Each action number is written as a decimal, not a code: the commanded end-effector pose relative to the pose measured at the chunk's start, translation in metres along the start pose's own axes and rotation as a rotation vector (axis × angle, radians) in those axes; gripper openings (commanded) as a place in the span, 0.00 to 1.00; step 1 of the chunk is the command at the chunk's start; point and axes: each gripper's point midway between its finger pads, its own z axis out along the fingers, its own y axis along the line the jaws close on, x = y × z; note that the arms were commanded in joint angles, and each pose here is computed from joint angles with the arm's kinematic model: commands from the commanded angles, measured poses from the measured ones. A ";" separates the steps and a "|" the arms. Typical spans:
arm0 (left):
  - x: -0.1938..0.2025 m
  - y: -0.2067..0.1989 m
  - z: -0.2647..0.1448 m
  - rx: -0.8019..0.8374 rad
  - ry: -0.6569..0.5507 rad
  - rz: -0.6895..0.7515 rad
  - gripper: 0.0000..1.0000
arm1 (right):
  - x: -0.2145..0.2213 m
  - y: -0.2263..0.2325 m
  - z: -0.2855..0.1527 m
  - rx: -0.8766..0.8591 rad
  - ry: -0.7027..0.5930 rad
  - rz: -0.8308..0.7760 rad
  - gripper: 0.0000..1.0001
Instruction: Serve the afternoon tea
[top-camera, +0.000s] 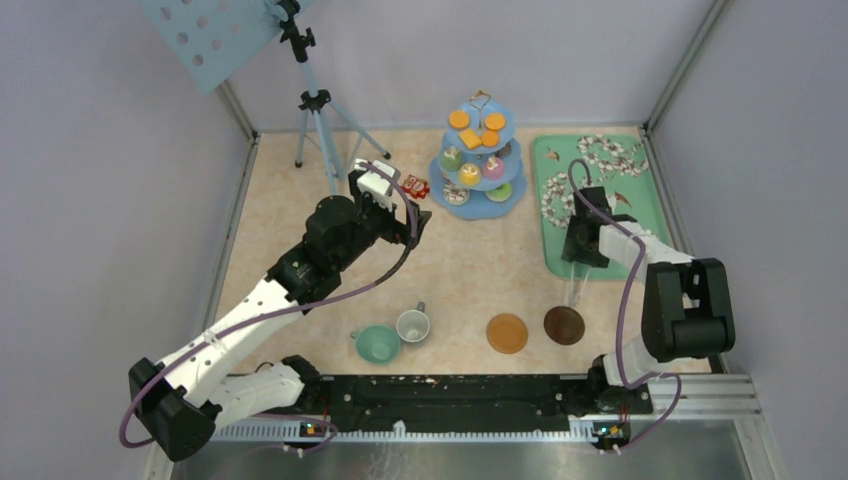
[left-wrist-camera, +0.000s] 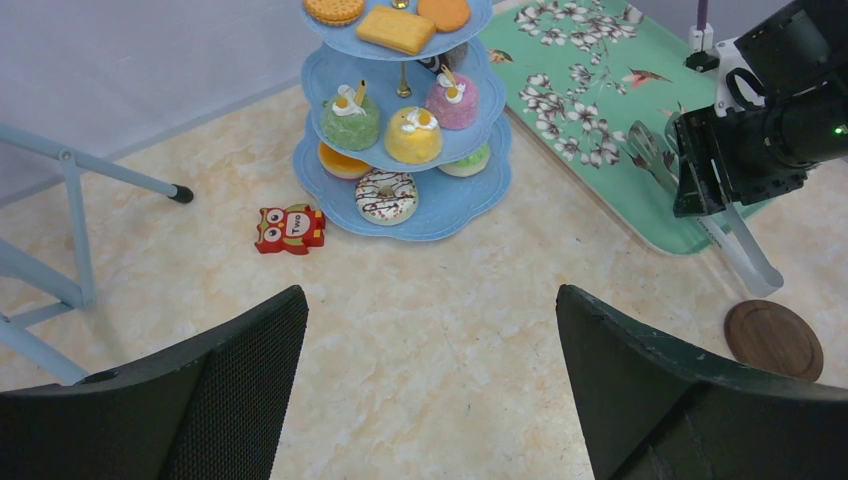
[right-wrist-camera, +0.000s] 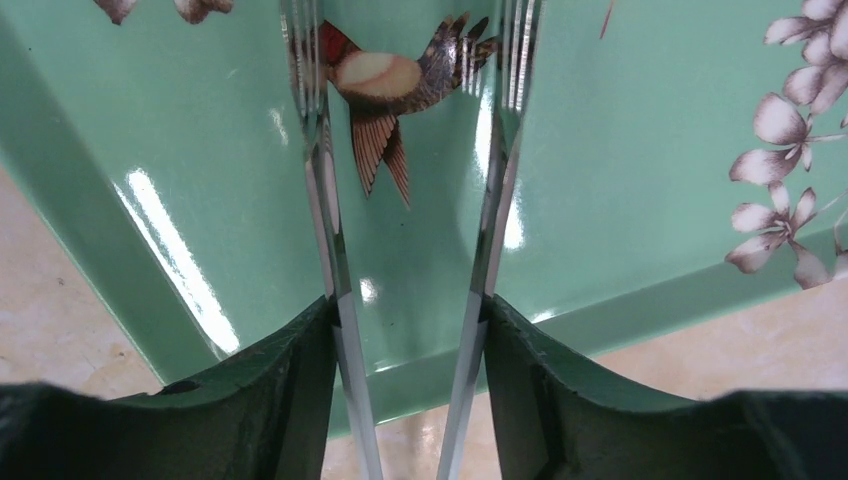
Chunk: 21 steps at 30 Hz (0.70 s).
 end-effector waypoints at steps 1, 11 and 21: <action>-0.011 0.000 0.003 0.000 -0.046 -0.005 0.99 | -0.012 -0.005 -0.002 0.021 -0.047 0.021 0.55; -0.007 0.001 0.005 -0.004 -0.033 -0.004 0.99 | -0.034 0.021 -0.082 0.063 -0.170 -0.110 0.62; -0.006 0.004 0.006 -0.023 -0.031 0.002 0.99 | 0.033 0.088 -0.123 -0.121 -0.138 -0.276 0.61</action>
